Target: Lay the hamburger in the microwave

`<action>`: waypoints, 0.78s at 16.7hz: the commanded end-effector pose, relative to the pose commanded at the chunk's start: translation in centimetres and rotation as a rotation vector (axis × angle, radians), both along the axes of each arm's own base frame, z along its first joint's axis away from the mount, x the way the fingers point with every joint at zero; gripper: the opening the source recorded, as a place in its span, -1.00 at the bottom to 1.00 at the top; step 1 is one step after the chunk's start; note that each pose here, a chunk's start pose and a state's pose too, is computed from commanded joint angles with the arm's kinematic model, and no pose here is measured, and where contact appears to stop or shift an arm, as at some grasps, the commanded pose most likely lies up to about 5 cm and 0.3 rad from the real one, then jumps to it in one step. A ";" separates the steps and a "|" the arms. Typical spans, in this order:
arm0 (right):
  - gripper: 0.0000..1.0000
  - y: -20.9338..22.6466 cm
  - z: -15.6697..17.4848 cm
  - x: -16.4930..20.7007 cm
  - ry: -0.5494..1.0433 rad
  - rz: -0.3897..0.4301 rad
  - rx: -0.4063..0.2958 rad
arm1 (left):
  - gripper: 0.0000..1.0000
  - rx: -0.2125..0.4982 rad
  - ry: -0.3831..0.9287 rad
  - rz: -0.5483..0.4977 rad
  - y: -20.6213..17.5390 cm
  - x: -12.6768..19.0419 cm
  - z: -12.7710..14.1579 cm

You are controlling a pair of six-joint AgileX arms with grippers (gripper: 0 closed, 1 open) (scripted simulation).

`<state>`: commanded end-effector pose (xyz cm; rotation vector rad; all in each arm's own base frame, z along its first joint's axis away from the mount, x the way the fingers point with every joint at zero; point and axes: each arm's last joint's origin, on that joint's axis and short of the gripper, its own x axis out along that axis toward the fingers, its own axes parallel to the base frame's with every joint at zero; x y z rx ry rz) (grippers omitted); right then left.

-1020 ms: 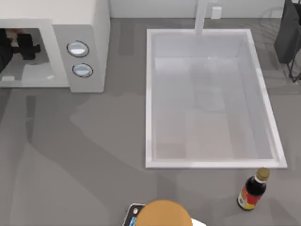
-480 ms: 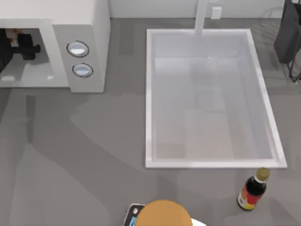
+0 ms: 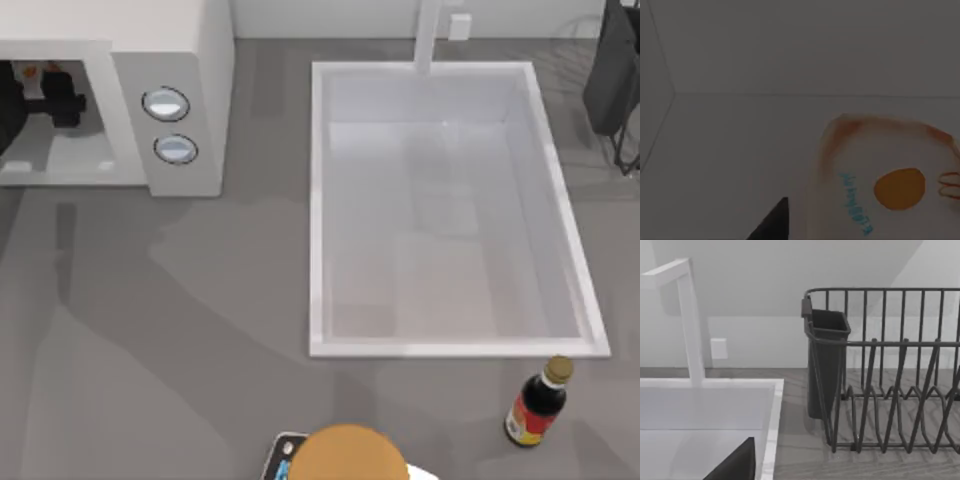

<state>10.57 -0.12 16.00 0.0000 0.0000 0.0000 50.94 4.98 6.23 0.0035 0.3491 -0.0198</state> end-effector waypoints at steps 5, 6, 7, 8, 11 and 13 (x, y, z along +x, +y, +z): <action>1.00 0.0 0.0 0.0 0.000 0.000 0.000 | 1.00 0.000 0.000 0.000 0.0 0.0 0.0; 1.00 0.0 0.0 0.0 0.000 0.000 0.000 | 1.00 0.000 0.000 0.000 0.0 0.0 0.0; 1.00 0.0 0.0 0.0 0.000 0.000 0.000 | 1.00 0.000 0.000 0.000 0.0 0.0 0.0; 1.00 0.0 0.0 0.0 0.000 0.000 0.000 | 1.00 0.000 0.000 0.000 0.0 0.0 0.0; 1.00 0.0 0.0 0.0 0.000 0.000 0.000 | 1.00 -0.001 -0.003 0.018 0.6 -4.0 1.3; 1.00 0.0 0.0 0.0 0.000 0.000 0.000 | 1.00 0.000 -0.017 0.007 0.6 -5.0 1.7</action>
